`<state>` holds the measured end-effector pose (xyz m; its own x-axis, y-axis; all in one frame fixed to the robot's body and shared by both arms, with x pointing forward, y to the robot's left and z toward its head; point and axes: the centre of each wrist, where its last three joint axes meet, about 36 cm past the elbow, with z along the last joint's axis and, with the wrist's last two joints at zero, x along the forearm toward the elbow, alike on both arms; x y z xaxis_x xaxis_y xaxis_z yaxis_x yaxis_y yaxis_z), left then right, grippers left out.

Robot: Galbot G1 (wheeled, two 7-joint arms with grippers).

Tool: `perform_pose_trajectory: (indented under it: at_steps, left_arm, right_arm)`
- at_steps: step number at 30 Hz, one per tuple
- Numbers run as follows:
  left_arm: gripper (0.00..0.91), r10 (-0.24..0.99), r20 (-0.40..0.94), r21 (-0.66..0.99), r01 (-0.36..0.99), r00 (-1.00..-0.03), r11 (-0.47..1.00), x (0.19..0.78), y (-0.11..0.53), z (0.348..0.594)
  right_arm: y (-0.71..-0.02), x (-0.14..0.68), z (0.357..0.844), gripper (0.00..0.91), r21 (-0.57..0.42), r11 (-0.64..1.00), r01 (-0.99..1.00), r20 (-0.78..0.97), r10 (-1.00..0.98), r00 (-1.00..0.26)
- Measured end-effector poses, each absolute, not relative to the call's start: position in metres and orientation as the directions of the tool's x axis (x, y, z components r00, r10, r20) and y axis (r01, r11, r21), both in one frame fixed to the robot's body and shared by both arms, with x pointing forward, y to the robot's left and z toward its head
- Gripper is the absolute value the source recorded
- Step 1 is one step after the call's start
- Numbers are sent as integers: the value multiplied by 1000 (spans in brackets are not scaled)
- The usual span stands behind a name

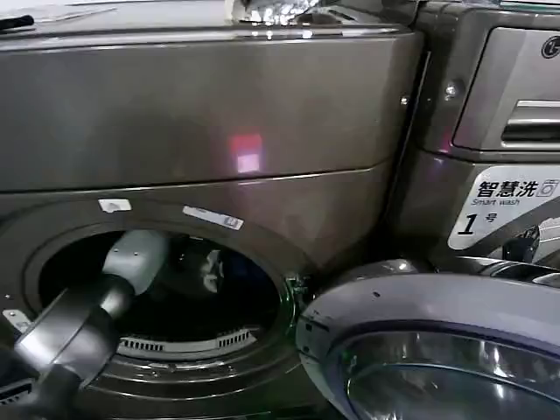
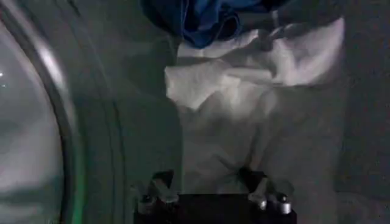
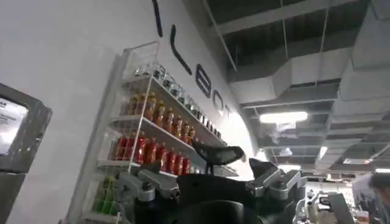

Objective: Grasp the clothes from the dryer.

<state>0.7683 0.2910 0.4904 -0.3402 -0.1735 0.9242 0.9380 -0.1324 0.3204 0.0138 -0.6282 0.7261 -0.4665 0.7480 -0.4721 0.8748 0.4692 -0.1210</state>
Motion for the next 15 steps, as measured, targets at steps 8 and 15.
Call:
perform_pose_trajectory:
  at_steps: [8,15]
  left_arm:
    - [0,-162,925,325,937,-342,-126,769,290,489]
    - [0,-116,917,374,924,-382,-82,768,294,493]
  right_arm:
    - [-630,15,722,907,-119,469,875,-467,751,-467]
    - [-630,16,720,907,-120,472,874,-464,751,-469]
